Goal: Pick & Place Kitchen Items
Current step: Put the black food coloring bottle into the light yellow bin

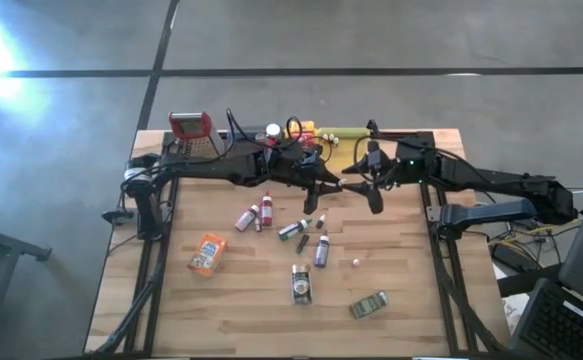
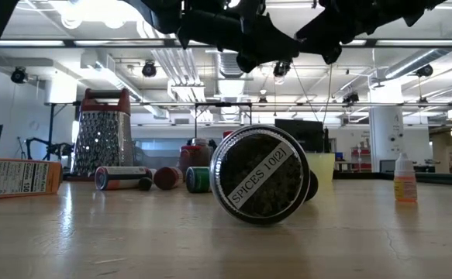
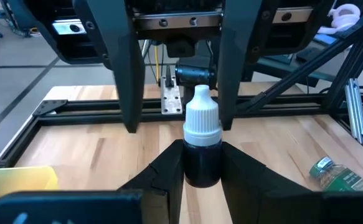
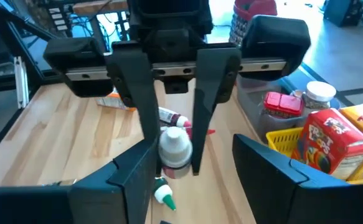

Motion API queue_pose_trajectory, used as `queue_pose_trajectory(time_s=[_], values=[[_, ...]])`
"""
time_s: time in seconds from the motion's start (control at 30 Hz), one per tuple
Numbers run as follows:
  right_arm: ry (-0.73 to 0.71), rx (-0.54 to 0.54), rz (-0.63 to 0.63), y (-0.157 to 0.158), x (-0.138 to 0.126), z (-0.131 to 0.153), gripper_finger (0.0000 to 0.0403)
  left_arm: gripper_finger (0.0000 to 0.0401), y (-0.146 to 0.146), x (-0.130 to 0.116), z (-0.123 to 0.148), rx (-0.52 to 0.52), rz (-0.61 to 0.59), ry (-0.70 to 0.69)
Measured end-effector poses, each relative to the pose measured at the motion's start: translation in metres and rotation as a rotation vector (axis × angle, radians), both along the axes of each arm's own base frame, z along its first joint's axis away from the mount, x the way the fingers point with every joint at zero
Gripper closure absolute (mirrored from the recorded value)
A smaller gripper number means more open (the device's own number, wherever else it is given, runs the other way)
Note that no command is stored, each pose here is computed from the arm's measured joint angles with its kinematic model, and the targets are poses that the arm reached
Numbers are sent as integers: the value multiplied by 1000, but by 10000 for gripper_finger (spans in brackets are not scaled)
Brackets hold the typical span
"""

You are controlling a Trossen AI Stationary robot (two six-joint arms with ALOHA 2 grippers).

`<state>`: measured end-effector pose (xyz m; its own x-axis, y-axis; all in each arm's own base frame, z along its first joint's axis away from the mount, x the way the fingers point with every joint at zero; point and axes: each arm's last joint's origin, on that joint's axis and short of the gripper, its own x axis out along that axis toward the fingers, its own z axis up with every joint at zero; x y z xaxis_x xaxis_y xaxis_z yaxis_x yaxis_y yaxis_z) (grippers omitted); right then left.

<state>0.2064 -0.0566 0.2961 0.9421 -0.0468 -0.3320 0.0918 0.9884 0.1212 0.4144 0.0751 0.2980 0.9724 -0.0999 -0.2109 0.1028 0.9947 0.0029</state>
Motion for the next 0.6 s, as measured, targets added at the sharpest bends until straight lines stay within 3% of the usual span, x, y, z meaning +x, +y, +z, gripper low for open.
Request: queue_pose_trajectory(time_s=[0.6], values=[[4,-2,20,1,5,-3,321,305,0,0,-1,11,5,2]])
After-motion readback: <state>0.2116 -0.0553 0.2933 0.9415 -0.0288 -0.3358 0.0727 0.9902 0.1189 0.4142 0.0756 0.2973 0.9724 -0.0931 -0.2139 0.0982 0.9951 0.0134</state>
